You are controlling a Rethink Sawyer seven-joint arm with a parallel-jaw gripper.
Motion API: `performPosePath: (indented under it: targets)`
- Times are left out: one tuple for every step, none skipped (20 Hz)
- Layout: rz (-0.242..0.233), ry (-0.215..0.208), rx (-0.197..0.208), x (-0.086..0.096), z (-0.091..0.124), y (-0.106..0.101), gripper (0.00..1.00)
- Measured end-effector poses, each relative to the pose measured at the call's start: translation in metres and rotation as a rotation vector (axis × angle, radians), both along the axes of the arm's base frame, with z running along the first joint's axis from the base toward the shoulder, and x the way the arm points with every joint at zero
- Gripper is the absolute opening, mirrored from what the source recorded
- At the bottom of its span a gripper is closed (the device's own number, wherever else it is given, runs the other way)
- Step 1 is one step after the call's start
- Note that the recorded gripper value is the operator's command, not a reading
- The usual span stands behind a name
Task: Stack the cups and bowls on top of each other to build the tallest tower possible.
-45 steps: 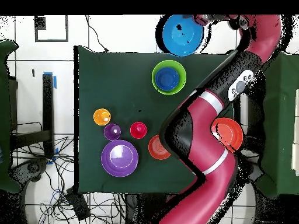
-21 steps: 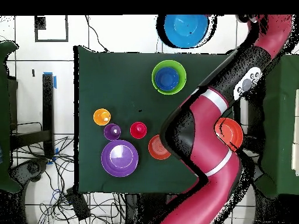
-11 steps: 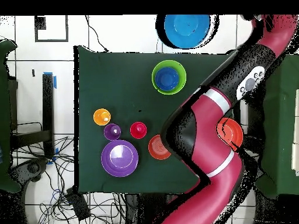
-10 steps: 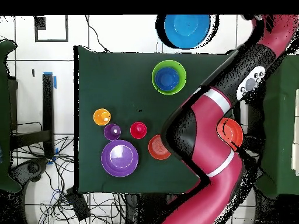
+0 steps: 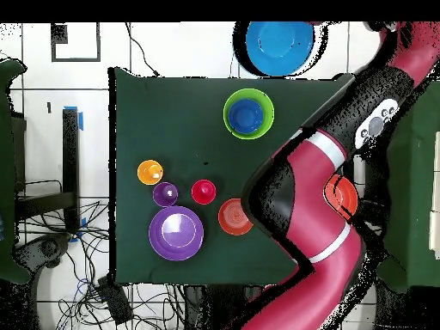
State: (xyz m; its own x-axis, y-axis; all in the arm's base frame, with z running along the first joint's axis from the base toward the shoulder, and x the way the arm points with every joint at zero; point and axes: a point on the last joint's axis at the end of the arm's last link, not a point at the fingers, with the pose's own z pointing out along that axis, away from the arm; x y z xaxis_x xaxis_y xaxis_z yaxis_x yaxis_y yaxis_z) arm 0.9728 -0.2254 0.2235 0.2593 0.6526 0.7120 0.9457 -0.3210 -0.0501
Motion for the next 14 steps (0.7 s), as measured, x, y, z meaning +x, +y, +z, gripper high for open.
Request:
performPosePath:
  targets:
    - [-0.001, -0.002, 0.002, 0.0000, 0.0009, -0.0006, 0.00]
    - [-0.001, -0.004, 0.004, 0.0001, 0.0020, -0.0005, 0.00]
    - [-0.001, -0.005, 0.004, 0.0002, 0.0028, -0.0005, 0.00]
    - [-0.001, -0.005, 0.003, 0.0003, 0.0033, -0.0003, 0.00]
    - [0.000, -0.004, 0.001, 0.0002, 0.0028, -0.0003, 0.00]
    - [0.000, -0.002, -0.002, 0.0002, 0.0024, -0.0002, 0.00]
    - [0.000, -0.002, -0.002, 0.0002, 0.0022, 0.0000, 0.00]
    - [0.000, -0.002, -0.001, 0.0003, 0.0022, 0.0001, 0.00]
    - [0.001, -0.004, 0.001, 0.0005, 0.0031, 0.0007, 0.00]
    - [0.001, -0.006, 0.002, 0.0007, 0.0037, 0.0013, 0.00]
    - [0.002, -0.006, 0.002, 0.0010, 0.0043, 0.0024, 0.00]
    - [0.004, -0.007, 0.001, 0.0014, 0.0044, 0.0042, 0.00]
    - [0.005, -0.008, 0.003, 0.0017, 0.0046, 0.0052, 0.00]
    - [0.008, -0.012, 0.006, 0.0025, 0.0057, 0.0082, 0.00]
